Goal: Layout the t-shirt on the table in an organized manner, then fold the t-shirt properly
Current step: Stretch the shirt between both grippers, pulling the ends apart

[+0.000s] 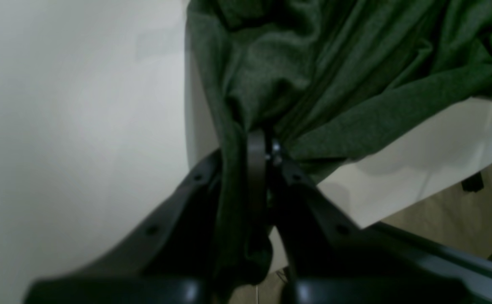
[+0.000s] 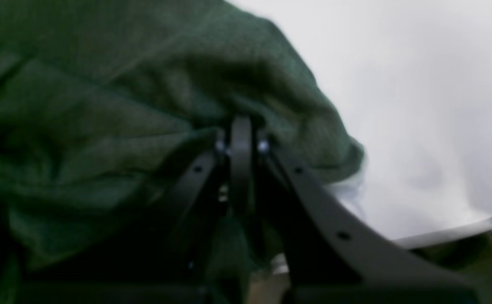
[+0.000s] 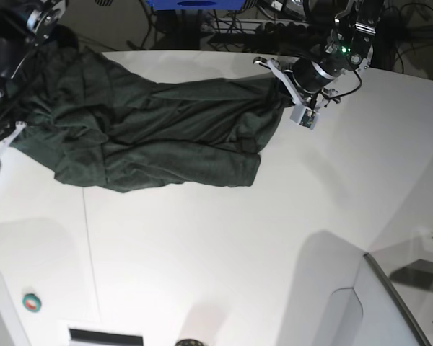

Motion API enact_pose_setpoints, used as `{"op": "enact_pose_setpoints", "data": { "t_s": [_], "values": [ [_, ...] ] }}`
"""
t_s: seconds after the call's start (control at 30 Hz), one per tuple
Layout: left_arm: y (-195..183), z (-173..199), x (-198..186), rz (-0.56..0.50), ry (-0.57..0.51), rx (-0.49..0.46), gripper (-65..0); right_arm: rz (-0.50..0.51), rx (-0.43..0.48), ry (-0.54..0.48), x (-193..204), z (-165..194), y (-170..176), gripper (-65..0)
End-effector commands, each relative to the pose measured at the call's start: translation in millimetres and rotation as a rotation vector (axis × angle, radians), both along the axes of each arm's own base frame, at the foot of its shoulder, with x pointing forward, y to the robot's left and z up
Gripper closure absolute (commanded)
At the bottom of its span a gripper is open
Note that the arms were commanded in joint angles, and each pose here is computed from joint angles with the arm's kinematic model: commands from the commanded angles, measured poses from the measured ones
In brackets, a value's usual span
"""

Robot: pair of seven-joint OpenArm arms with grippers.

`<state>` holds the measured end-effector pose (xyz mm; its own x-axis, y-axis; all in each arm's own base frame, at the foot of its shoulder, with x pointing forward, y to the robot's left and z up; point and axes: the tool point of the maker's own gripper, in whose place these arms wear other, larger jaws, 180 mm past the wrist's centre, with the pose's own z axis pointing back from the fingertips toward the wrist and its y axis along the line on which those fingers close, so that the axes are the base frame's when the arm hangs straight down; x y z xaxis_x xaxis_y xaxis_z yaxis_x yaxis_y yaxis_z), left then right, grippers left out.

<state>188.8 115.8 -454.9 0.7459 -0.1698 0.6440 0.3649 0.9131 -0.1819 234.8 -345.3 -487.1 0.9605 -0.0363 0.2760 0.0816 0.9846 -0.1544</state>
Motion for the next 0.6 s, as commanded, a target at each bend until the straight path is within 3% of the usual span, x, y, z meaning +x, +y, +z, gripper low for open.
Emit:
{"op": "enact_pose_setpoints", "data": {
  "t_s": [0.0, 0.13, 0.3, 0.57],
  "values": [
    [0, 6, 5, 0.003, -0.026, -0.011, 0.0, 0.0, -0.003, -0.04, 17, 6, -8, -2.7],
    [0, 7, 5, 0.004, -0.026, -0.01, 0.0, 0.004, 0.09, -0.079, 51, -4, 2, -2.7],
    [1, 7, 6, 0.005, -0.027, -0.008, 0.0, 0.105, 0.165, -0.151, 107, -3, 37, -2.7],
    [57, 16, 16, 0.15, -0.06, 0.05, 0.0, 0.128, 0.038, -0.343, 180, 26, 45, -3.5]
  ]
}}
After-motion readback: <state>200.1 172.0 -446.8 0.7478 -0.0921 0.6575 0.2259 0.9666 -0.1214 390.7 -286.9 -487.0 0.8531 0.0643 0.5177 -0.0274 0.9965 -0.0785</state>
